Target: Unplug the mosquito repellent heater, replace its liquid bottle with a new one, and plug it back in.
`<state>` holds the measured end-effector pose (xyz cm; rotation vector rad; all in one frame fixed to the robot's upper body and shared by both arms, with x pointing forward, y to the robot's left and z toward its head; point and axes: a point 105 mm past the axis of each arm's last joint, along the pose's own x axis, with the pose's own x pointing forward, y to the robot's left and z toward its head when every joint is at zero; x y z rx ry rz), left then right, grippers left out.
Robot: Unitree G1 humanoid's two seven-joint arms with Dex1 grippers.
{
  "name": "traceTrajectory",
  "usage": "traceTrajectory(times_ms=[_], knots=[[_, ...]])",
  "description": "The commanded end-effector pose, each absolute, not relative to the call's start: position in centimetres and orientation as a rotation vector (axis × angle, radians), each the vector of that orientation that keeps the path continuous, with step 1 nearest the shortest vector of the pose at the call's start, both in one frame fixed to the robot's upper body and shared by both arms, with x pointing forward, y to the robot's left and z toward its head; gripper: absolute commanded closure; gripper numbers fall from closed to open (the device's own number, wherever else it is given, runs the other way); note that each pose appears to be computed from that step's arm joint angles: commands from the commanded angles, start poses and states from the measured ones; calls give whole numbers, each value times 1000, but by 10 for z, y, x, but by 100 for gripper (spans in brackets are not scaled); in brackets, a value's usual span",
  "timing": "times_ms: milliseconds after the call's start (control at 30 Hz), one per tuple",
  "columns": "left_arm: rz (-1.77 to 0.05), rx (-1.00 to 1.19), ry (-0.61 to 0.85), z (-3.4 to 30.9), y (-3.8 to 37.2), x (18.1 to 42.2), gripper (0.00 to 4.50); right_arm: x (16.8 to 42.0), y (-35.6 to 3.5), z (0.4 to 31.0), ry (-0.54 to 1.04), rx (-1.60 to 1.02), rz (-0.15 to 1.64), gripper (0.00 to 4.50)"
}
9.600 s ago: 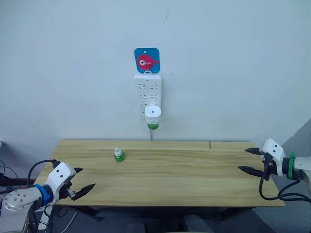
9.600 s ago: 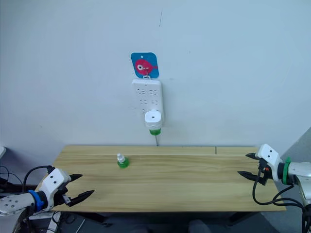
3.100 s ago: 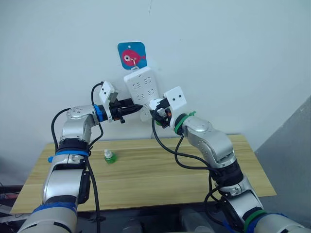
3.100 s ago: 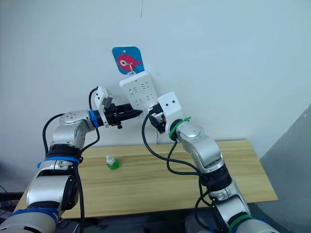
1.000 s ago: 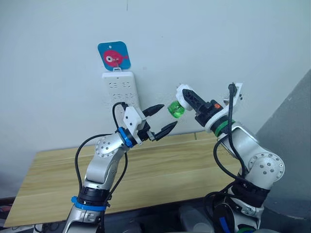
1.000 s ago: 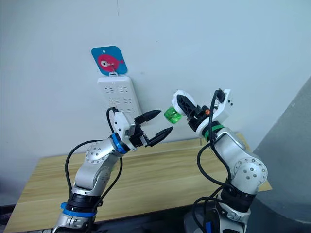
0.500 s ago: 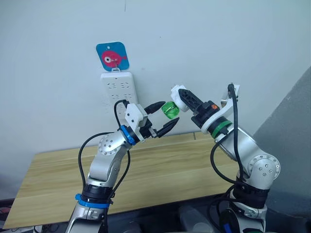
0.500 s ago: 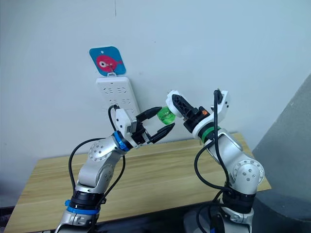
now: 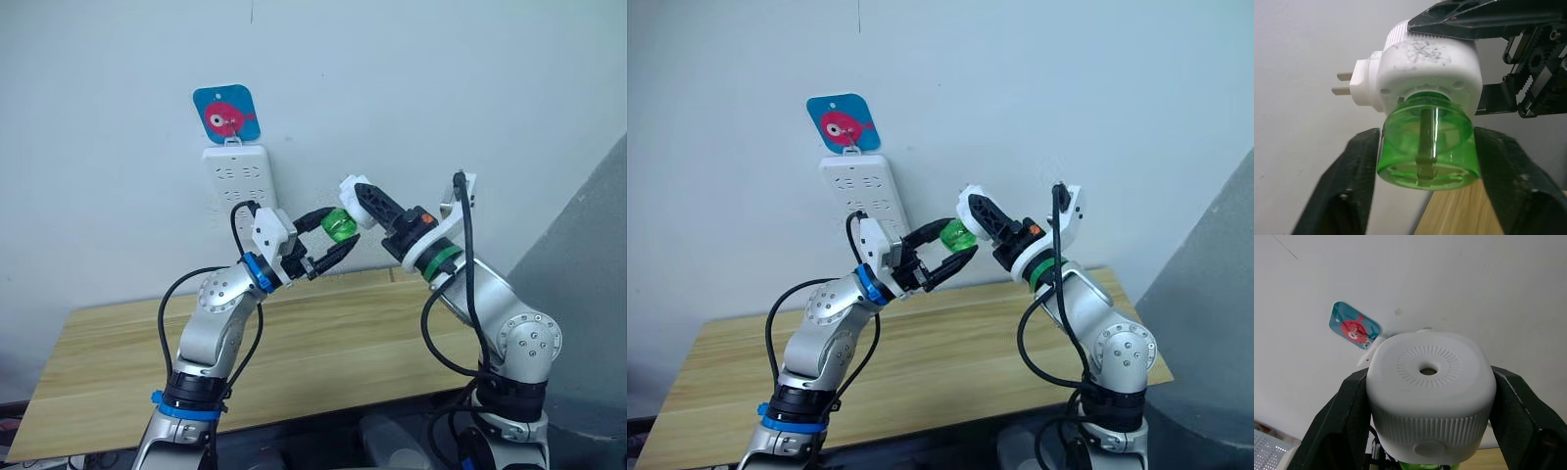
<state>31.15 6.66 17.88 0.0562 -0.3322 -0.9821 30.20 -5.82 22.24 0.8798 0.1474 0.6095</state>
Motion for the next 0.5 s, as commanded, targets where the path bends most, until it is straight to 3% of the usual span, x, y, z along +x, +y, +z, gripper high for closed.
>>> traceTrajectory(times_ms=[33, 333, 367, 500], knots=[[-996, 55, -384, 193, 64, 307, 224, 297, -56, 233, 114, 901, 649, 156], [-995, 70, -373, 191, 69, 309, 224, 291, -52, 232, 135, 891, 693, 156], [-997, 76, -374, 192, 69, 309, 224, 291, -54, 231, 133, 885, 683, 100], [-1021, 95, -362, 189, 73, 307, 224, 292, -61, 228, 142, 875, 672, 0]])
